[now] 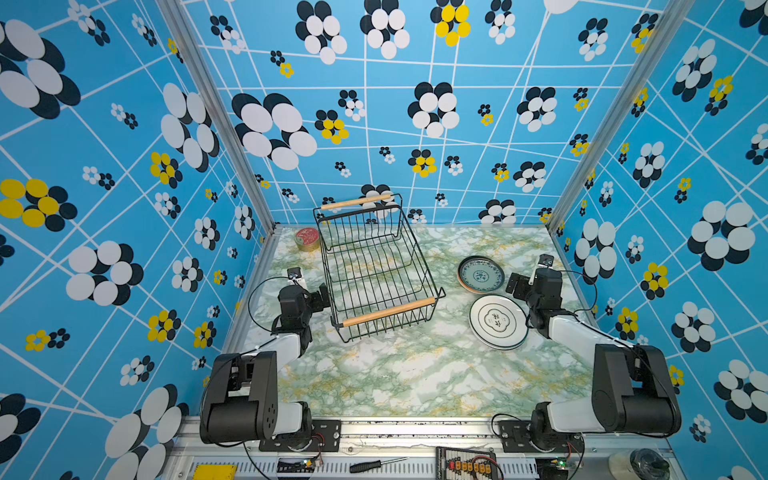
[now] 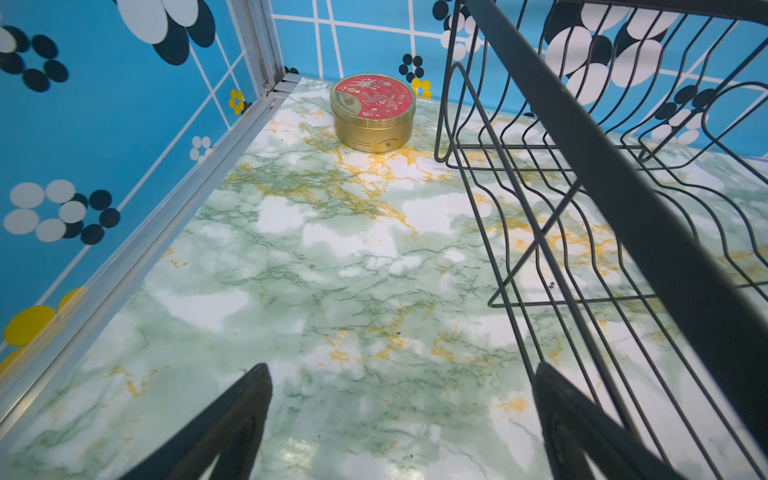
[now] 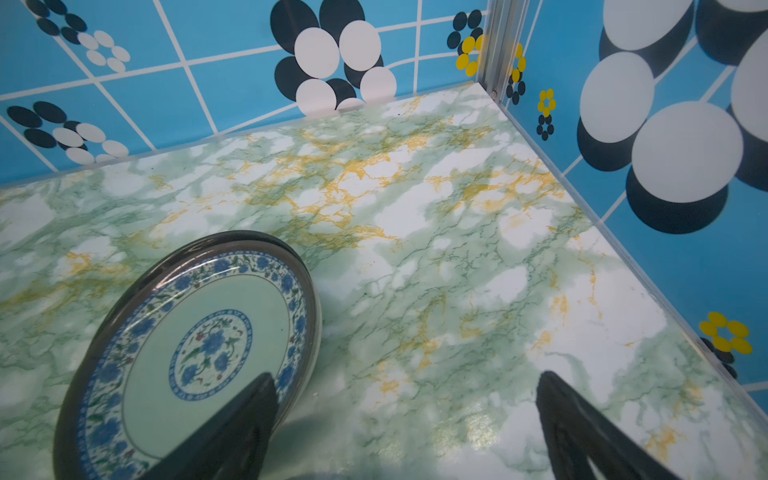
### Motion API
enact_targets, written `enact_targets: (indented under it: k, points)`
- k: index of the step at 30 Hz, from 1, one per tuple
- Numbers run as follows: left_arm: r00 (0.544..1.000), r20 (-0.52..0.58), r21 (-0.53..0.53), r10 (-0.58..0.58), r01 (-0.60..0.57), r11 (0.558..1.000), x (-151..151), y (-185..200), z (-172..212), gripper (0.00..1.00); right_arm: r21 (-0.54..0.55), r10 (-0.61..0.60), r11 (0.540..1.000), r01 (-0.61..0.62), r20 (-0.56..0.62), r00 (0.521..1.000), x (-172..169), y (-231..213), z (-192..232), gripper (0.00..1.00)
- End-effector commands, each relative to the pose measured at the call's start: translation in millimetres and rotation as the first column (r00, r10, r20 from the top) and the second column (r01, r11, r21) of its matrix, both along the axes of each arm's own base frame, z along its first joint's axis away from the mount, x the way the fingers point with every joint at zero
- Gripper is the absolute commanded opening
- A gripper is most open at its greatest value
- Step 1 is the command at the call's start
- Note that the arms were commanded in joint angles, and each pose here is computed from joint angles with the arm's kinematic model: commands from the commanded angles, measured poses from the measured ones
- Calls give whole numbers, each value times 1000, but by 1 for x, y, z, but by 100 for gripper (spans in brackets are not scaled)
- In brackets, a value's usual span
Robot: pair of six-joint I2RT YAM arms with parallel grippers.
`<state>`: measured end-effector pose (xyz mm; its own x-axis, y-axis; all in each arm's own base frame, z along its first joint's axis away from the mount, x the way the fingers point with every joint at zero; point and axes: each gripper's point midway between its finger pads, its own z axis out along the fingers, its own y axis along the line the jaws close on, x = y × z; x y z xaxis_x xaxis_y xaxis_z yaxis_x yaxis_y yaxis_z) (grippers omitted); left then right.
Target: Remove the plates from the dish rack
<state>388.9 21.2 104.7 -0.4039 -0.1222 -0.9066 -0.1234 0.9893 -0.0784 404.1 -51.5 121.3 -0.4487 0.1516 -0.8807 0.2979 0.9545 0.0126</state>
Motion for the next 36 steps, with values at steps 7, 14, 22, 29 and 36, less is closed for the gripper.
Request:
enact_targets:
  k: [7,14,22,29,36]
  points:
    - [993,81,171,81,-94,981,4,-3,10,99,-22,56,998,-55,41,998,-7,9,1,99]
    - [993,81,203,85,-100,974,7,-7,6,99,-29,125,992,-123,103,987,-10,20,-15,99]
    - [994,88,187,66,-82,979,6,-8,5,99,-36,163,987,-159,141,977,-10,26,-28,99]
    - [994,106,165,25,-42,985,2,-13,-5,99,-38,165,986,-161,144,976,-10,27,-28,99]
    - [993,114,163,27,-46,985,3,-12,-5,99,-41,172,985,-167,140,975,-9,28,-27,99]
